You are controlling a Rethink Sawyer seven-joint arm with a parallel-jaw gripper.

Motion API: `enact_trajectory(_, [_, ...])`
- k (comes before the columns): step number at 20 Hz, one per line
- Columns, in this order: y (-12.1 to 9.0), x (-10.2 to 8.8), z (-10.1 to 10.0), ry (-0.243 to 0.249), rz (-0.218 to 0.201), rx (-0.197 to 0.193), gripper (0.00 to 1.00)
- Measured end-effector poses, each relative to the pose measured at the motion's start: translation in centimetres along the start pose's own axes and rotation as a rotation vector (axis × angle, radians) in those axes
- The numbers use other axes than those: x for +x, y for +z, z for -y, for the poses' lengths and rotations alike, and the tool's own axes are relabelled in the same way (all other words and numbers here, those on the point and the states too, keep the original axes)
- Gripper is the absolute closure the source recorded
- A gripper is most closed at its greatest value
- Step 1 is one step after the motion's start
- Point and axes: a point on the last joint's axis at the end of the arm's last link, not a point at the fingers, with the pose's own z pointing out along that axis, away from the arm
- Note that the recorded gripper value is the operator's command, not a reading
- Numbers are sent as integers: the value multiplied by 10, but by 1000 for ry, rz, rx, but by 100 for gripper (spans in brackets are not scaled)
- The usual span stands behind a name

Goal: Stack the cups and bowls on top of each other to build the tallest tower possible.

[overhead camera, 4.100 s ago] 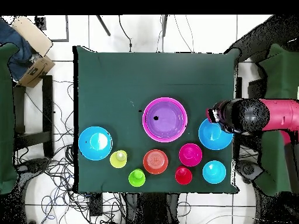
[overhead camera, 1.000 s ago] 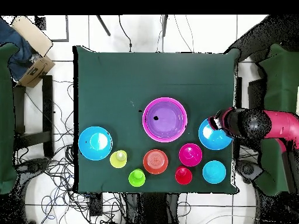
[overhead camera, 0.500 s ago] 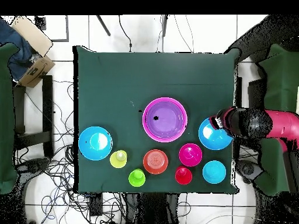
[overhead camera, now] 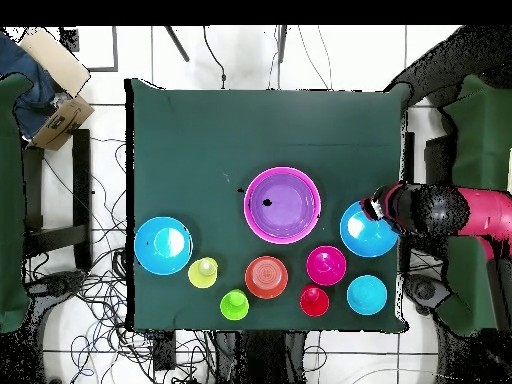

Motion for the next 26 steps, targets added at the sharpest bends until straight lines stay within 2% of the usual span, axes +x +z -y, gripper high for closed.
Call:
enact_trajectory(15, [-3, -1, 7, 6, 5, 11, 0])
enact_trajectory(26, [-13, -7, 35, -28, 26, 52, 0])
